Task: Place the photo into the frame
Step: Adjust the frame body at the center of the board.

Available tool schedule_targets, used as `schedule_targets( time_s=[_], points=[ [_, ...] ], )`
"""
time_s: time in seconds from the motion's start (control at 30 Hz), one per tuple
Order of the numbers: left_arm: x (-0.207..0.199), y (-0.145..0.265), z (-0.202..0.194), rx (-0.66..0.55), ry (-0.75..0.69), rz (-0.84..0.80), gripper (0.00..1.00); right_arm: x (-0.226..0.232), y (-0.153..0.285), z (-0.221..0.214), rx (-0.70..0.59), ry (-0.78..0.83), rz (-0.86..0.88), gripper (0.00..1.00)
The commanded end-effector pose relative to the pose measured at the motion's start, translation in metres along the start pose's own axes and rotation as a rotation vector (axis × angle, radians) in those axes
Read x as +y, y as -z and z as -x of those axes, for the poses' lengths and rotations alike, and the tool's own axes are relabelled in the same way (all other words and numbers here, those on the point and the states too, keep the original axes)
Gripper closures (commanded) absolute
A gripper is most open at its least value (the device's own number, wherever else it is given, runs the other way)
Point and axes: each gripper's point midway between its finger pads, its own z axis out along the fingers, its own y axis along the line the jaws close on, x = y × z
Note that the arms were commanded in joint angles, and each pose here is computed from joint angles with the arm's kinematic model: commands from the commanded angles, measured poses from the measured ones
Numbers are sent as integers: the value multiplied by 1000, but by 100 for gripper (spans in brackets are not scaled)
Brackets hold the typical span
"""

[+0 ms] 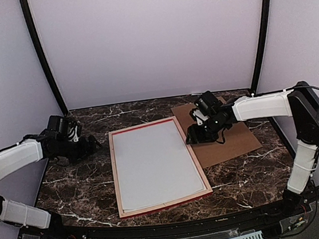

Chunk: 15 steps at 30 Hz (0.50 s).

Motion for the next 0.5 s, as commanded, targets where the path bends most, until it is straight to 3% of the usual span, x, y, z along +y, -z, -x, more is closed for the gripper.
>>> schedule_targets(
  time_s=[0.0,0.47],
  points=[
    [-19,-15,-16,29,-19,-32,2,-7,11,-5,-15,33,-16,39],
    [-38,-34,-104,199,-116,38,3,-4,21,-53,30,3,87,39]
  ],
)
